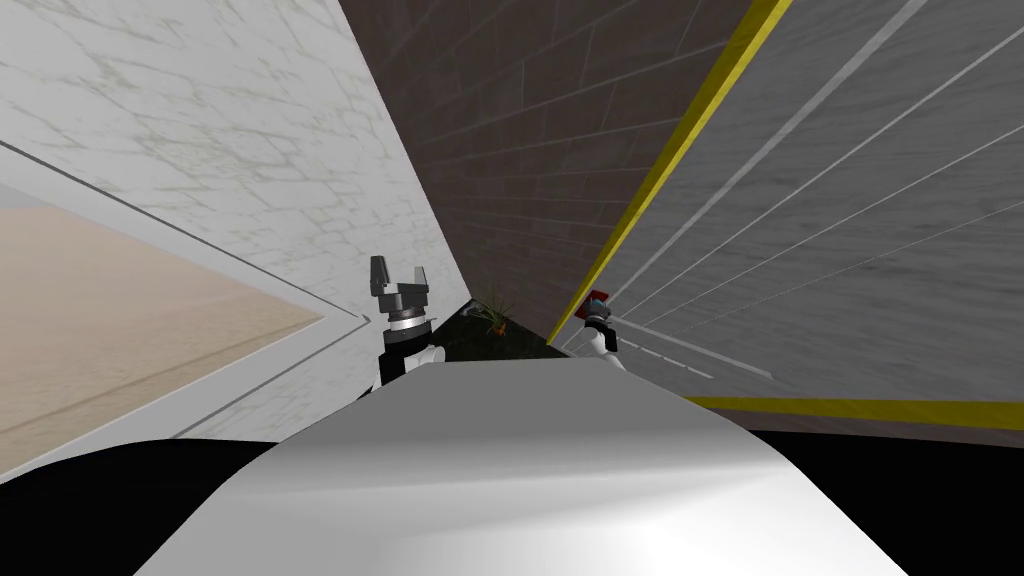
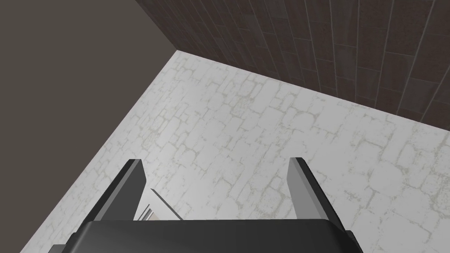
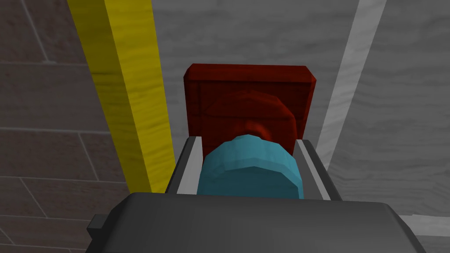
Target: Pull the door open
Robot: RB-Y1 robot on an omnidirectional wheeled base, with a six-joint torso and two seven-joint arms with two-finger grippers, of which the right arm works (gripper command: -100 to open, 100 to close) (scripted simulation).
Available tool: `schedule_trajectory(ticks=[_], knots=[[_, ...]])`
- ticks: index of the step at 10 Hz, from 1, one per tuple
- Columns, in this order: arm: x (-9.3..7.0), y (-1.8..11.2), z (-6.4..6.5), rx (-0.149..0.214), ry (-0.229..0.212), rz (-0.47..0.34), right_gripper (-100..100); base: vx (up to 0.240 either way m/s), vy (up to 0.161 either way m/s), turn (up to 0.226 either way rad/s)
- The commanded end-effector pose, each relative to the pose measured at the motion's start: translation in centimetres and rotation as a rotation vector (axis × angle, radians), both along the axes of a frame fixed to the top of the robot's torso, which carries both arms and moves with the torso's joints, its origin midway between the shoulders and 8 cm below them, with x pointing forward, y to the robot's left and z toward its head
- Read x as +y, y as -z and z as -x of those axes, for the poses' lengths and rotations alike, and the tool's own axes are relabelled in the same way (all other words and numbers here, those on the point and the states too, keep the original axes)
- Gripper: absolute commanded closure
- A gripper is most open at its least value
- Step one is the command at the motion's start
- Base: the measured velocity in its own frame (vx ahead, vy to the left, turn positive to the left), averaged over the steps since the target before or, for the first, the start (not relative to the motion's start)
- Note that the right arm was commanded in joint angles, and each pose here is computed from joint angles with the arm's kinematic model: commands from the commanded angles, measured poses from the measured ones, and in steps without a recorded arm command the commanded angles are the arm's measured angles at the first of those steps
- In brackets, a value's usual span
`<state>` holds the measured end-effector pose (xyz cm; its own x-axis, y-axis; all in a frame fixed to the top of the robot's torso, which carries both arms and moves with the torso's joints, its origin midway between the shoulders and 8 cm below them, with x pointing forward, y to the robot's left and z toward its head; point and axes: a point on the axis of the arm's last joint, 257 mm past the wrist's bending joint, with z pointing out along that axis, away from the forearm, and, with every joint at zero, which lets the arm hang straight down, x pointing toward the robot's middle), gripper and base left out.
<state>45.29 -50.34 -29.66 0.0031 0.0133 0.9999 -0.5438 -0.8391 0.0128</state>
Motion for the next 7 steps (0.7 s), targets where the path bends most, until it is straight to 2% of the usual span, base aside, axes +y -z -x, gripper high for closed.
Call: schedule_trajectory(ticks=[1, 2, 3, 5, 7], knots=[[0.1, -0.1, -0.1, -0.003, -0.001, -0.002, 100, 0.0, 0.0, 0.0], [0.1, -0.1, -0.1, -0.003, -0.001, -0.002, 100, 0.0, 0.0, 0.0], [0.5, 0.0, -0.1, 0.0, -0.017, -0.002, 100, -0.156, -0.005, 0.069], [1.1, 0.0, -0.4, -0.002, -0.041, -0.003, 100, -0.24, -0.006, 0.112], [2.3, -0.1, -0.7, -0.003, -0.084, -0.007, 100, -0.291, -0.018, 0.16]])
